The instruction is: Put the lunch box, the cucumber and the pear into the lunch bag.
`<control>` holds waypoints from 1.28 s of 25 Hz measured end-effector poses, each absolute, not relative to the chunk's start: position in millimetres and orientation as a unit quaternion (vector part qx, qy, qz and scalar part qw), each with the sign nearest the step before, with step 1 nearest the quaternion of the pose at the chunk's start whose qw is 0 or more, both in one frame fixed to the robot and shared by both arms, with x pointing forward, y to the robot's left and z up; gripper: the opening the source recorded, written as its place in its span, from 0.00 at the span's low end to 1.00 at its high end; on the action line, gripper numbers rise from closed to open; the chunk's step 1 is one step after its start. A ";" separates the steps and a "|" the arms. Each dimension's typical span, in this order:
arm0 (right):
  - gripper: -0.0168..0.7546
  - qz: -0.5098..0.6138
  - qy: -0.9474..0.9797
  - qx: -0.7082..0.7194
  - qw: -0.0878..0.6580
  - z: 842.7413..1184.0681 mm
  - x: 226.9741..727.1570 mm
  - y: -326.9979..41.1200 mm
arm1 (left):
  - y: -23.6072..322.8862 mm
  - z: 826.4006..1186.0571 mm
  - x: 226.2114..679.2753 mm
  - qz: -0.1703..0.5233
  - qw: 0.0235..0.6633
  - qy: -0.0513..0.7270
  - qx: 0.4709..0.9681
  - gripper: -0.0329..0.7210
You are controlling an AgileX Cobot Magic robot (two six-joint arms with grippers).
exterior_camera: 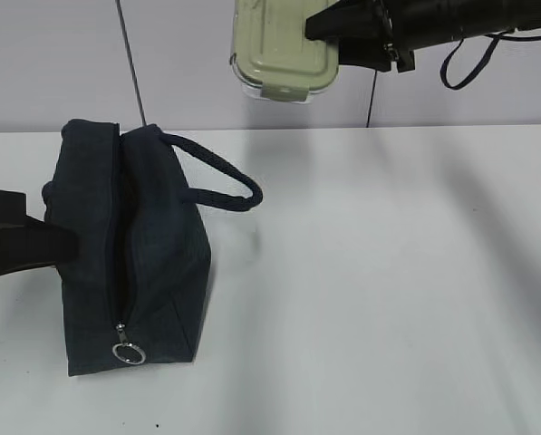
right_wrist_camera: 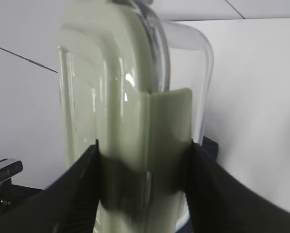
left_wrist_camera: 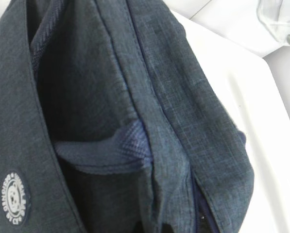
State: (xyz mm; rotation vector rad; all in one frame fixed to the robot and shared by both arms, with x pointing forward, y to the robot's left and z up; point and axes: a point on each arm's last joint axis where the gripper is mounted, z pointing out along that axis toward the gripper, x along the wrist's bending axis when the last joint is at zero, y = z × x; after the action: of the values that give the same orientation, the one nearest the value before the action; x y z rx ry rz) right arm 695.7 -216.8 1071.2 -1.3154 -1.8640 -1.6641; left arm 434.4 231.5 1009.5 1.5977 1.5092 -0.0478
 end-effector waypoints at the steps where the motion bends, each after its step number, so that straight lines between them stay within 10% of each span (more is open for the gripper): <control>1: 0.52 -0.582 -0.650 -0.461 0.161 1072.0 695.7 -216.8 | 231.5 1009.5 434.4 -0.019 0.454 0.612 0.647 0.03; 32: 0.52 -0.523 -0.725 -0.357 0.271 1054.3 644.3 -64.4 | 231.6 1009.5 434.5 -0.019 0.454 0.612 0.647 0.03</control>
State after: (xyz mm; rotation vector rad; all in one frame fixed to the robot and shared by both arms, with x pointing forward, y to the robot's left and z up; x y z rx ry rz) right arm 644.3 -64.4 1054.3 -0.9610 -1.9521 -1.4082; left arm 434.5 231.6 1009.5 1.5971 1.5100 -0.0458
